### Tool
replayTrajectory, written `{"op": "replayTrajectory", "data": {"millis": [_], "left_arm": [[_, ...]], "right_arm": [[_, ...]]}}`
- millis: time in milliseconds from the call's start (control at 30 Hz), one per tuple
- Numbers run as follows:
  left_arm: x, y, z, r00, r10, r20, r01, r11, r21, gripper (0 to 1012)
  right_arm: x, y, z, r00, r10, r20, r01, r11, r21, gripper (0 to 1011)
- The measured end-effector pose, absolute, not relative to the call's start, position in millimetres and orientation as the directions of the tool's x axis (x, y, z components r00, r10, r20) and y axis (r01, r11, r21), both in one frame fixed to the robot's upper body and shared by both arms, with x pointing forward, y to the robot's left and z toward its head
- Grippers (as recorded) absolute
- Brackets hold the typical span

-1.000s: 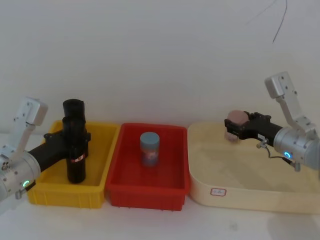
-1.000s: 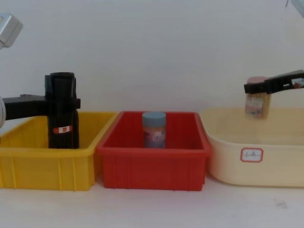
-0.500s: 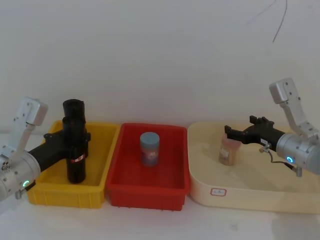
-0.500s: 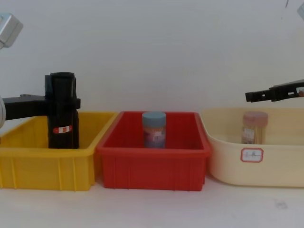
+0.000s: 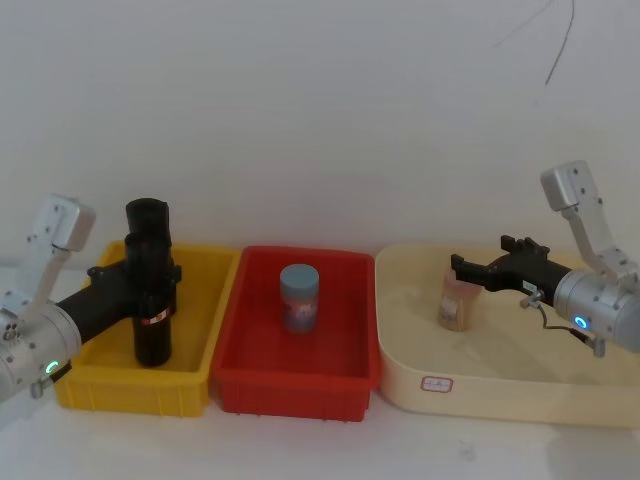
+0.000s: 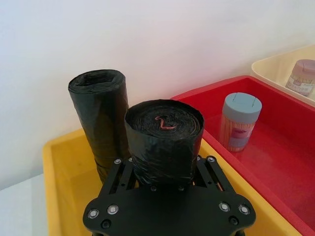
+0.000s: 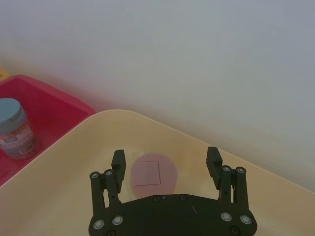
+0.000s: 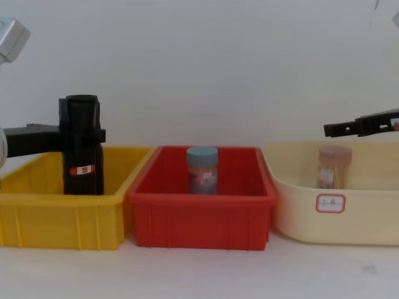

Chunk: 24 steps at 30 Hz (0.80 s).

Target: Pick up the garbage bag with the one hand and transfer it to the other hand.

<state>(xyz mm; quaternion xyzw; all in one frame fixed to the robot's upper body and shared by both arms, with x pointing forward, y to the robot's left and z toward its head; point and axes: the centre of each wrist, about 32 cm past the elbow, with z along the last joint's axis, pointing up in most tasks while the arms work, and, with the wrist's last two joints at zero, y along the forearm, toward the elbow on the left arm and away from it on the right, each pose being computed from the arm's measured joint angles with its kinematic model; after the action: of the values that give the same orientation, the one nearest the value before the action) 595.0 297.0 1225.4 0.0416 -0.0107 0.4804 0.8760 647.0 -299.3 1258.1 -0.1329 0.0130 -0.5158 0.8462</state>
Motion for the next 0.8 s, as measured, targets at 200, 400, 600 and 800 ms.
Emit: {"op": "replayTrajectory", "data": {"millis": [200, 400, 600, 800], "left_arm": [[594, 297, 1226, 0.541, 0.839, 0.060, -0.841, 0.539, 0.050, 435], [592, 297, 1231, 0.557, 0.827, 0.067, -0.829, 0.559, 0.002, 435], [590, 297, 1243, 0.584, 0.807, 0.084, -0.805, 0.589, -0.067, 435], [588, 295, 1263, 0.615, 0.780, 0.113, -0.767, 0.626, -0.142, 435]], "right_arm": [[647, -300, 1258, 0.467, -0.877, 0.113, 0.869, 0.433, -0.239, 999], [647, -300, 1257, 0.467, -0.877, 0.112, 0.869, 0.433, -0.239, 1000], [647, -300, 1257, 0.467, -0.877, 0.111, 0.870, 0.432, -0.239, 1000], [647, -300, 1257, 0.466, -0.878, 0.111, 0.870, 0.432, -0.239, 1000]]}}
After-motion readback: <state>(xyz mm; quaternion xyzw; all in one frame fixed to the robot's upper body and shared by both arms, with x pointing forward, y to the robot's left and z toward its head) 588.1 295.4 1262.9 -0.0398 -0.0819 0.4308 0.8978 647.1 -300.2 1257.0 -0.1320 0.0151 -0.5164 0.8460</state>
